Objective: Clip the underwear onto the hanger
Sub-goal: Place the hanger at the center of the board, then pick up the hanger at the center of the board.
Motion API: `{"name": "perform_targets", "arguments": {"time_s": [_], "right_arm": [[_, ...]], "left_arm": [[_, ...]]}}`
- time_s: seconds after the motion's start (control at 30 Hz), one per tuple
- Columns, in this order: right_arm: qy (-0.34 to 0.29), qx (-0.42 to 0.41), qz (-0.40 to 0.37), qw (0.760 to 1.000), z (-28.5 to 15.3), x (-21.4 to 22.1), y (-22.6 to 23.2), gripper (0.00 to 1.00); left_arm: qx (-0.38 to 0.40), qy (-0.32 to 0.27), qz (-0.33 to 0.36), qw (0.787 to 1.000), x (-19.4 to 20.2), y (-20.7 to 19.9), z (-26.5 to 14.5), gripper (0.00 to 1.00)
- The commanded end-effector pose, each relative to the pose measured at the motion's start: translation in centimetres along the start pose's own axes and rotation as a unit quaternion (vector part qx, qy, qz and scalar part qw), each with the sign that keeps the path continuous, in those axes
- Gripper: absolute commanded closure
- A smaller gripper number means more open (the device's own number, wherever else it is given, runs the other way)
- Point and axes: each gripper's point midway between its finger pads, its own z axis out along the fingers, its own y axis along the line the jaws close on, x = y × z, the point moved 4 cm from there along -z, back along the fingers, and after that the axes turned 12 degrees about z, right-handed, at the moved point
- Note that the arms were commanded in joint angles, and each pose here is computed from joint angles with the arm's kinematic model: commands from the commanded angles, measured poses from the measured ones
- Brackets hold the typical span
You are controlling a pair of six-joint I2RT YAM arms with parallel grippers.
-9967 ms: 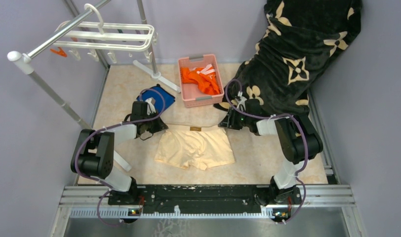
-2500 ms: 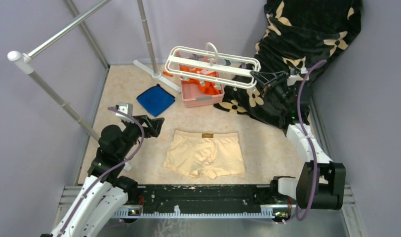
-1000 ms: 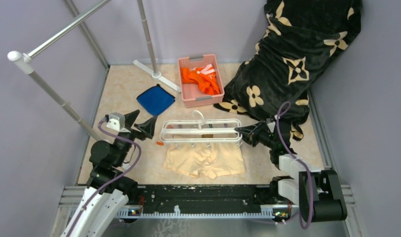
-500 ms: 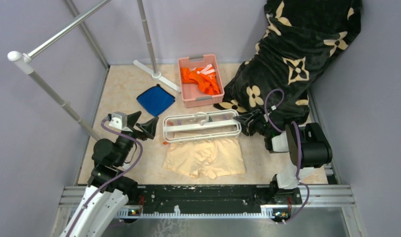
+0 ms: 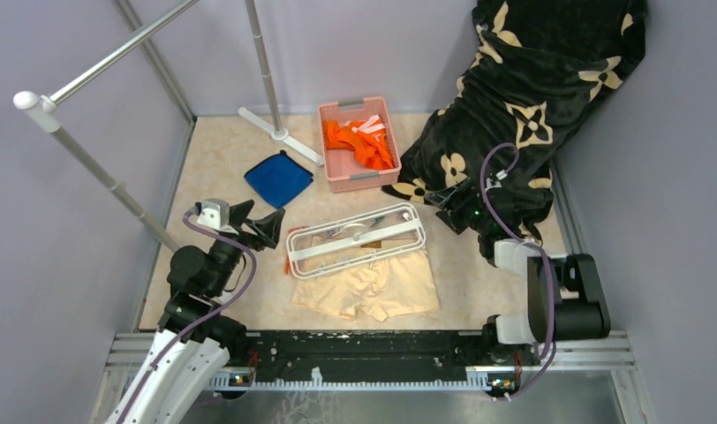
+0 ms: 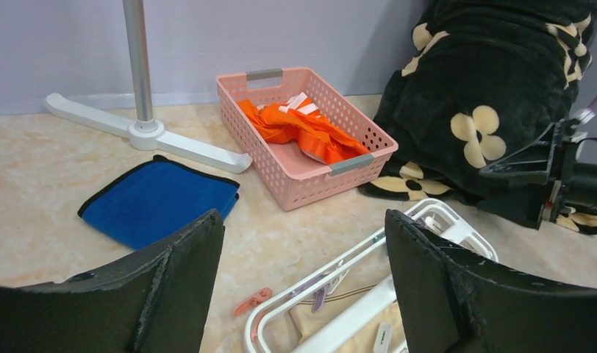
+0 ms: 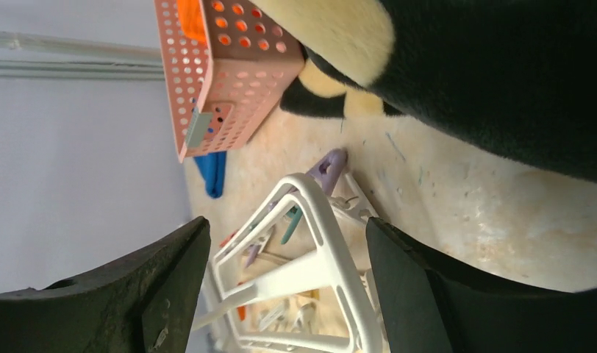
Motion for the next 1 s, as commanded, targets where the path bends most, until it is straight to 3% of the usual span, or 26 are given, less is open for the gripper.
{"name": "perform_targets", "arguments": {"time_s": [0.0, 0.13, 0.23, 0.43, 0.57, 0.7, 0.97], "right_arm": [[-0.090, 0.043, -0.119, 0.988, -1.9, -2.9, 1.4, 0.22], [-0.130, 0.024, -0.207, 0.969, -4.1, -3.9, 3.8, 0.21], [-0.123, -0.047, -0.297, 0.946, -5.7, -2.9, 6.4, 0.20], [-0.023, -0.159, -0.404, 0.901, -6.8, 2.2, 8.2, 0.20], [-0.039, -0.236, -0.472, 0.848, -6.8, 5.8, 8.6, 0.22], [-0.068, -0.321, -0.553, 0.766, -7.0, 9.0, 9.9, 0.25], [0.088, -0.387, -0.609, 0.686, -4.1, 13.2, 8.4, 0.32]], "left_arm": [[-0.012, 0.008, -0.008, 1.000, 0.6, 0.3, 0.1, 0.15], [-0.007, 0.015, -0.007, 1.000, 0.8, 0.2, 0.3, 0.14], [0.000, 0.029, -0.009, 1.000, 1.2, -0.1, 0.4, 0.14], [0.003, 0.037, -0.009, 0.999, 1.6, -0.1, 0.5, 0.13], [0.002, 0.036, -0.005, 0.999, 1.8, -0.1, 0.4, 0.14], [0.006, 0.035, -0.003, 0.999, 1.8, -0.2, 0.4, 0.14], [0.022, 0.036, 0.002, 0.999, 1.9, -0.5, 0.3, 0.17]]}}
